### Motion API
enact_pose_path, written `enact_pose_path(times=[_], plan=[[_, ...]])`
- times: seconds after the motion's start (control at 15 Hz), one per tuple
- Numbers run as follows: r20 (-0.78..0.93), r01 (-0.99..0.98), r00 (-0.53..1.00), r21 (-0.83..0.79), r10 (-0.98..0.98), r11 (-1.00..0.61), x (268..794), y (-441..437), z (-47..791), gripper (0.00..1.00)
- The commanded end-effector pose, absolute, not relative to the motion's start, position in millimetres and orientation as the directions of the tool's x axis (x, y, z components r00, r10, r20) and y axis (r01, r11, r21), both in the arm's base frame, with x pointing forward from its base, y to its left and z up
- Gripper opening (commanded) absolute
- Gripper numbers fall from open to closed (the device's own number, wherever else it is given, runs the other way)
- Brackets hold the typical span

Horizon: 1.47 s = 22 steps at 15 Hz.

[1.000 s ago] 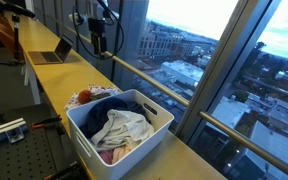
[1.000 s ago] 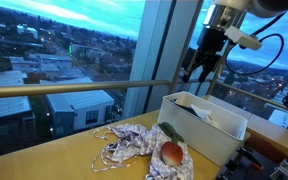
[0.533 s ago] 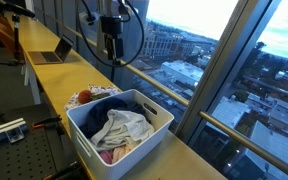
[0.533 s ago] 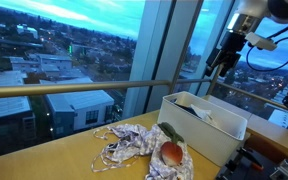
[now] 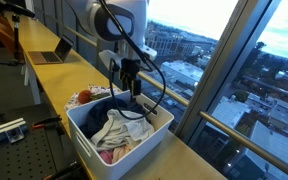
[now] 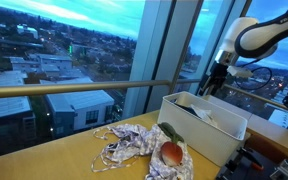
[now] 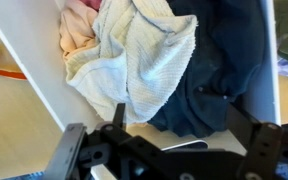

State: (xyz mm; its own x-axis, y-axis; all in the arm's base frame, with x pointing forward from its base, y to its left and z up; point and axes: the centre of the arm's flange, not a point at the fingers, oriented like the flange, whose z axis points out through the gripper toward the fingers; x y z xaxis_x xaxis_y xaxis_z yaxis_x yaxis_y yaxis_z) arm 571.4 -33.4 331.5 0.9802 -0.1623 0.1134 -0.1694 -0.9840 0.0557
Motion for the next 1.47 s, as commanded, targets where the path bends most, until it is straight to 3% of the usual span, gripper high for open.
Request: enact_pose_path(times=[0.0,0.67,0.73,0.8,1.4], plan=[[0.084,-0.152,0.985,0.001,-0.152,-0.988,613,-39,280,1.00],[-0.096,-0.145,0.985,0.028,-0.147,-0.989,627,-27,121,1.00],[-0.110,-0.142,0.983,0.026,-0.145,-0.989,623,-20,113,0.75],[-0.116,-0.139,0.983,0.028,-0.141,-0.990,622,-16,109,0.74],[-0.038,-0.157,0.987,0.048,-0.158,-0.986,597,-5,212,0.08]])
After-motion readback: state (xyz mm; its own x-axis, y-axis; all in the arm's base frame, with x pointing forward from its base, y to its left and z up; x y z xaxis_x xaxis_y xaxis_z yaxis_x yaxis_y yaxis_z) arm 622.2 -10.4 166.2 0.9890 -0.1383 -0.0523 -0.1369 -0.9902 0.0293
